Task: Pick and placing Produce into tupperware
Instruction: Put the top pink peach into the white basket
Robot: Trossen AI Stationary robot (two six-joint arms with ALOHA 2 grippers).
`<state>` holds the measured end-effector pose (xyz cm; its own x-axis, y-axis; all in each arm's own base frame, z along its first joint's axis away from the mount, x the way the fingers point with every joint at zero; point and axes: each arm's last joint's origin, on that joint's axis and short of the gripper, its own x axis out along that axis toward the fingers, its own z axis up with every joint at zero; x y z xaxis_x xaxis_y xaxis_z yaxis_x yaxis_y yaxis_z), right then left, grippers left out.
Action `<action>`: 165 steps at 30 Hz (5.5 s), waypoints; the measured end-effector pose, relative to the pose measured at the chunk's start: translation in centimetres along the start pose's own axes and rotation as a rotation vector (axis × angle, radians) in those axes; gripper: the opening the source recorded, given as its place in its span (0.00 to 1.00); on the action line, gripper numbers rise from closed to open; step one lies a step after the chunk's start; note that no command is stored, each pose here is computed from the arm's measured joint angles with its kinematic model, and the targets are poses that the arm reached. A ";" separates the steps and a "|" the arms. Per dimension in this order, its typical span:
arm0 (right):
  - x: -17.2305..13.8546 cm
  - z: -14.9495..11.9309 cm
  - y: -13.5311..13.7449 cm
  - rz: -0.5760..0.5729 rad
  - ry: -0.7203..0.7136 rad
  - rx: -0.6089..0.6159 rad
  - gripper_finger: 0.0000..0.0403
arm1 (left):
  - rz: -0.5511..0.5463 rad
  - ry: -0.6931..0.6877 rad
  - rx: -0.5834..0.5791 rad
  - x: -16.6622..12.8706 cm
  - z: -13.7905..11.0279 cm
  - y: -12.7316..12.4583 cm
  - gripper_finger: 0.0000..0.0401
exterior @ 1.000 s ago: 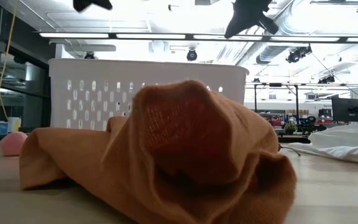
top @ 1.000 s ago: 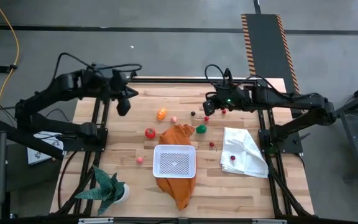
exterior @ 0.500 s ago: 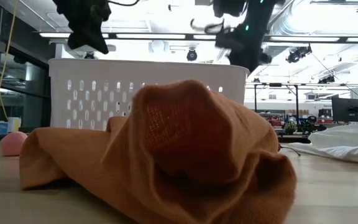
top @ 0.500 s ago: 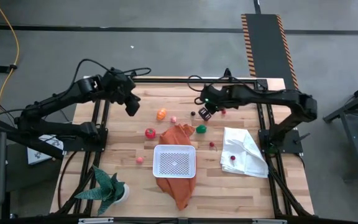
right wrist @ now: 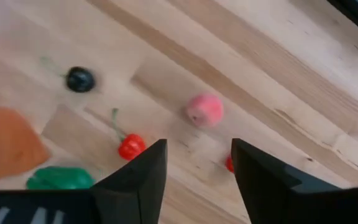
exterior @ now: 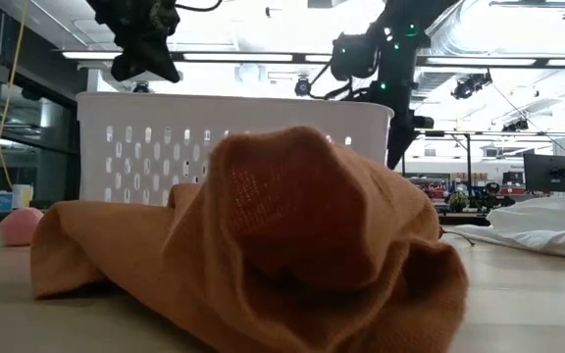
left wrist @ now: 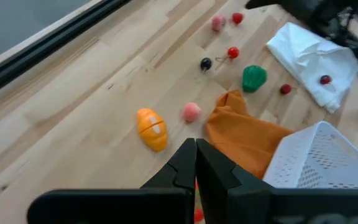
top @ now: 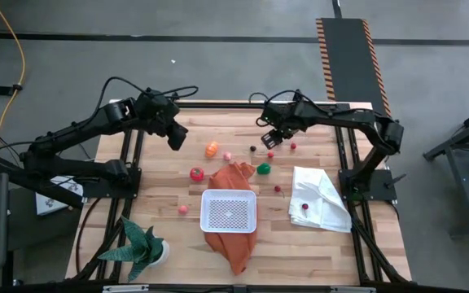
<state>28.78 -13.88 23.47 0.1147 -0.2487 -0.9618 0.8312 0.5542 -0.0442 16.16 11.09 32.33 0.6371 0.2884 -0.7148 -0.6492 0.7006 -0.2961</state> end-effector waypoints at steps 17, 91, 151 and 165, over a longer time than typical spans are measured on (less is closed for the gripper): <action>4.9 1.6 -1.1 0.016 0.120 0.115 0.48 | -0.039 0.004 0.038 0.0 0.0 -0.1 0.00; 9.3 2.8 -1.7 0.082 0.198 0.228 0.48 | -0.045 0.045 0.058 0.0 -0.3 -0.1 0.00; 9.5 2.8 -2.4 0.039 0.213 0.247 0.48 | -0.041 0.060 0.055 0.0 -0.5 0.0 0.00; 9.5 2.8 -2.3 0.051 0.219 0.248 0.38 | -0.040 0.061 0.054 0.0 -0.5 0.0 0.00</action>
<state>29.43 -19.73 15.20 0.0617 -0.0340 -0.9975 0.9377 0.3443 0.0463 15.94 10.74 32.03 0.6344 0.2200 -0.7410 -0.5992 0.7456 -0.2916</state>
